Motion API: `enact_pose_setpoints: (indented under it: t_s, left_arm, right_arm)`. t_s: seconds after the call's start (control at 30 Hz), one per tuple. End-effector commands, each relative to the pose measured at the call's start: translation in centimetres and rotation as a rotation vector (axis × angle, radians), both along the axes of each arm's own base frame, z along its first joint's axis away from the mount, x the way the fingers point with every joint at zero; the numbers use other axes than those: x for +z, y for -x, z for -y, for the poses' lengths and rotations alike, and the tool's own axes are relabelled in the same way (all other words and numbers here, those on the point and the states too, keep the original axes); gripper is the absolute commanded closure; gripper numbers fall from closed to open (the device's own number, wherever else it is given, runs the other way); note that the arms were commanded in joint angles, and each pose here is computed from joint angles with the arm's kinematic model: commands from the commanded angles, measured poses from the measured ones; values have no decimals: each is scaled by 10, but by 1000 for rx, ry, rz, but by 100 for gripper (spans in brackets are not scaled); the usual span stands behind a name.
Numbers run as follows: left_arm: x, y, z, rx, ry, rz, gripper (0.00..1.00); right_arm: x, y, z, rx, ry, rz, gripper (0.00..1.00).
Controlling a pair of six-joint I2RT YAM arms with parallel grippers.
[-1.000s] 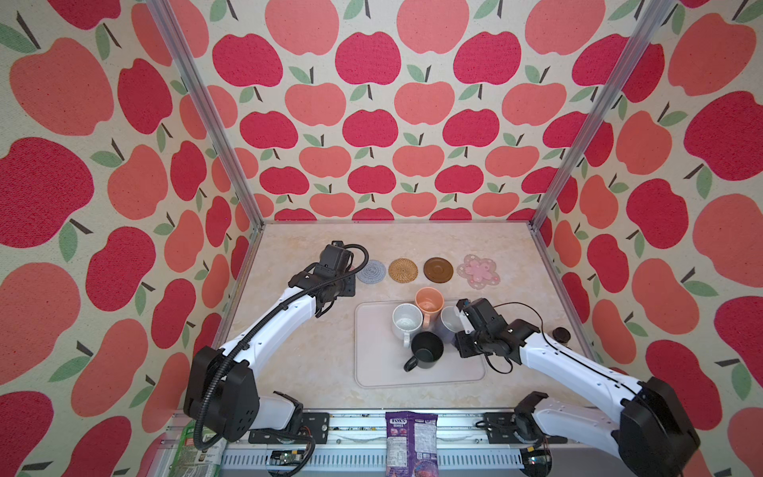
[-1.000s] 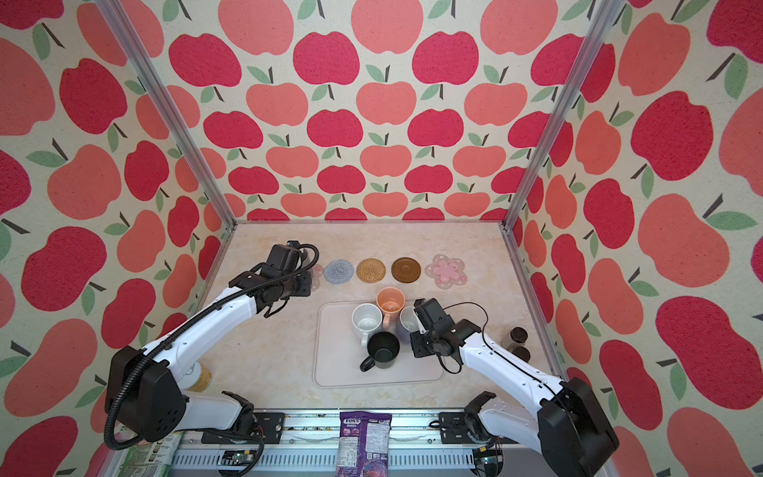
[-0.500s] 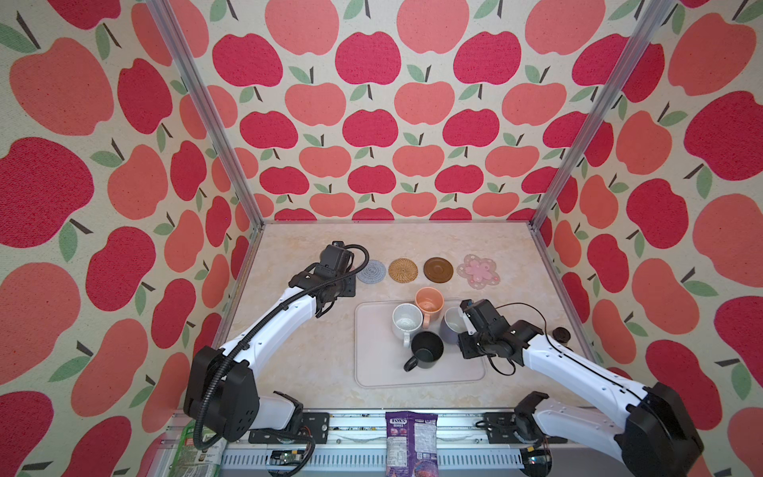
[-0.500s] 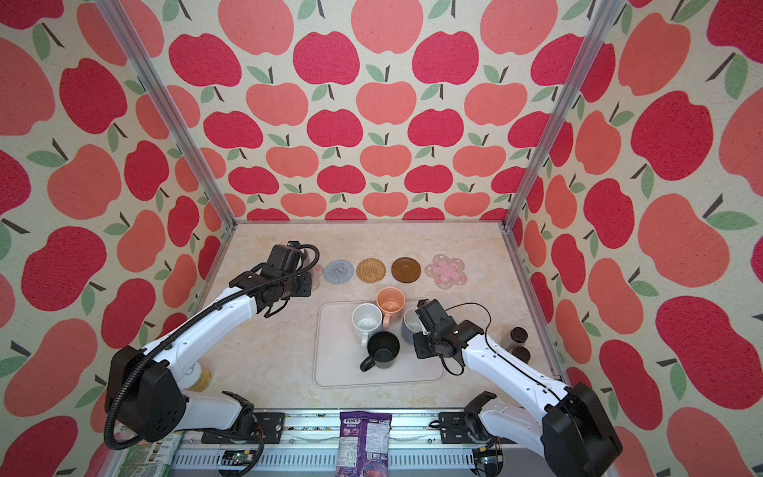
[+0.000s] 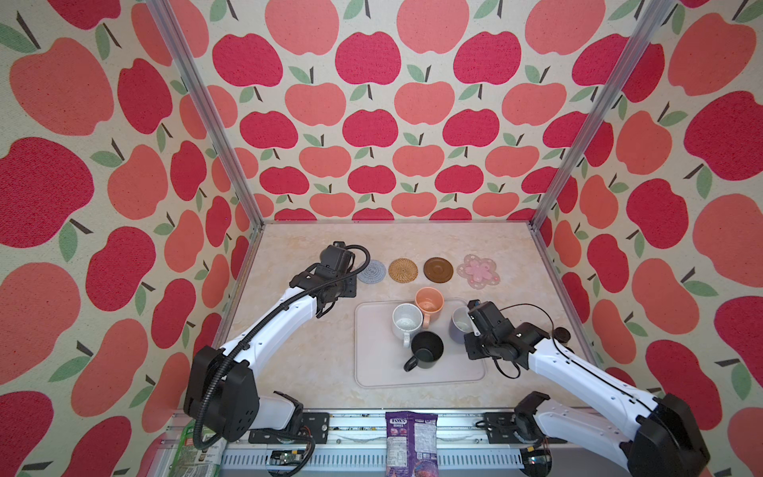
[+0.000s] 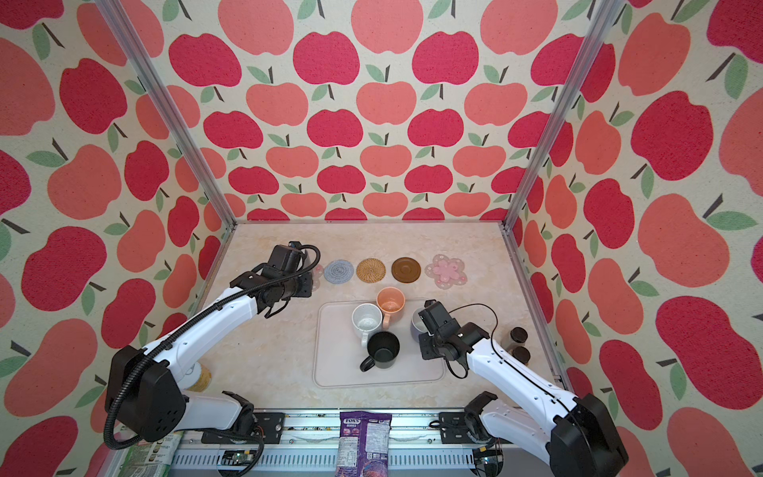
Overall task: Place cups on coasters
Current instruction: Pick up the cup from the tray.
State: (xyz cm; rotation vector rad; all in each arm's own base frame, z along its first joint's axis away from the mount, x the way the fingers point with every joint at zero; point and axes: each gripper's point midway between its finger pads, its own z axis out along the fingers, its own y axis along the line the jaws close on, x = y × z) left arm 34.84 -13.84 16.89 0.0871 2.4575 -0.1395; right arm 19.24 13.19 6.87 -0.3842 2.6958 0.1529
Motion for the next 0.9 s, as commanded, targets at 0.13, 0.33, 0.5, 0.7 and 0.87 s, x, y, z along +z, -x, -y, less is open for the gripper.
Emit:
enact_pose_setpoints:
  t_s: [0.13,0.33,0.5,0.7,0.87]
  left_arm:
    - [-5,-6,4,12,2,-4,54]
    - [-5,-11,7,4,-2,-8,55]
    - [-4,-12,7,4,-5,-1,55]
    - [-6,-13,8,4,-5,-5,55]
    - [1,-13,6,7,-8,1,55]
  right_arm:
    - [35,-41,-17,17,-2,158,100]
    - [53,-60,-15,9,33,219,100]
    - [61,-69,-5,-32,42,255,100]
    - [73,-83,12,-89,52,309,100]
    - [84,-101,20,-110,29,358,100]
